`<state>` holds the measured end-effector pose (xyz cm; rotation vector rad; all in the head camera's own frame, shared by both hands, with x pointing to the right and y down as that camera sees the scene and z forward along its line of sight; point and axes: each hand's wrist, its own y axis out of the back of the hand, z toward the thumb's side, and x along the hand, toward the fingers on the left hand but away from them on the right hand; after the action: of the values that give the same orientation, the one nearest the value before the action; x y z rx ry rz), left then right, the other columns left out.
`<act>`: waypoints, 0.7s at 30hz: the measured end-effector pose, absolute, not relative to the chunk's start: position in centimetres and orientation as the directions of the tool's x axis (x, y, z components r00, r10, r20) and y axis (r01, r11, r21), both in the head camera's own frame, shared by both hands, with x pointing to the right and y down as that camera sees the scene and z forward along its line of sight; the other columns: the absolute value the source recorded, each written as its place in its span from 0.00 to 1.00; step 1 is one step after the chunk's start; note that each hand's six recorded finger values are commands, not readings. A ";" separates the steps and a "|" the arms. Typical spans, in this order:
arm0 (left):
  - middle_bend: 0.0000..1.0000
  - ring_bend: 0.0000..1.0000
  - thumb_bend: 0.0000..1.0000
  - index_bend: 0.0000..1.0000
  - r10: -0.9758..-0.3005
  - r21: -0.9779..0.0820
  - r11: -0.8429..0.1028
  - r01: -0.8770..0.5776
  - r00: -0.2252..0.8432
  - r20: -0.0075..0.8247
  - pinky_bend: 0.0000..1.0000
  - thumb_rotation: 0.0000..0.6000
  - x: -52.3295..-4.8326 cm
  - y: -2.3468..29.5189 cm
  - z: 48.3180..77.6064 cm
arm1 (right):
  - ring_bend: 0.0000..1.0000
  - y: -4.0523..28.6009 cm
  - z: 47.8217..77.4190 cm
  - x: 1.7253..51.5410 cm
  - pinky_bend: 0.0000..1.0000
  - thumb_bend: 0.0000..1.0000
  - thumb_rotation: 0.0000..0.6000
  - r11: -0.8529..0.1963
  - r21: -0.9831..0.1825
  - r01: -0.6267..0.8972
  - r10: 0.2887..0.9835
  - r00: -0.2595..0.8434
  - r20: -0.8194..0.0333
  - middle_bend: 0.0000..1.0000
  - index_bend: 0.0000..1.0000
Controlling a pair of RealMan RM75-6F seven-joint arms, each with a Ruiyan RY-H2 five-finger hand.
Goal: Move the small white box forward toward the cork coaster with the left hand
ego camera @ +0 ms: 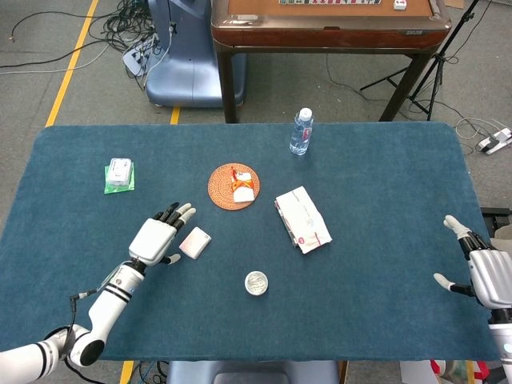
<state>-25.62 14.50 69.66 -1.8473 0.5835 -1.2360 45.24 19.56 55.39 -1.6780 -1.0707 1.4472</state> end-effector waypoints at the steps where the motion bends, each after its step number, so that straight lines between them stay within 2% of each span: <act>1: 0.00 0.00 0.00 0.00 -0.740 -0.826 -0.560 0.063 0.411 0.532 0.24 1.00 -25.5 14.4 69.8 | 0.22 19.5 55.4 45.3 0.46 0.00 1.00 -0.441 -0.883 0.157 0.897 0.049 -0.439 0.19 0.04; 12: 0.00 0.00 0.00 0.00 -0.725 -0.813 -0.576 0.087 0.406 0.556 0.24 1.00 -24.5 13.6 71.2 | 0.22 19.4 55.4 45.6 0.46 0.00 1.00 -0.439 -0.883 0.168 0.898 0.039 -0.439 0.19 0.04; 21: 0.00 0.00 0.00 0.00 -0.717 -0.815 -0.574 0.079 0.432 0.546 0.24 1.00 -22.5 13.1 71.3 | 0.22 19.4 55.3 45.8 0.46 0.00 1.00 -0.437 -0.882 0.175 0.898 0.036 -0.438 0.19 0.04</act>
<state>-22.45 13.14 71.33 -1.8676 0.5428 -1.2281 45.85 19.39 55.26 -1.6811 -1.0963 1.4516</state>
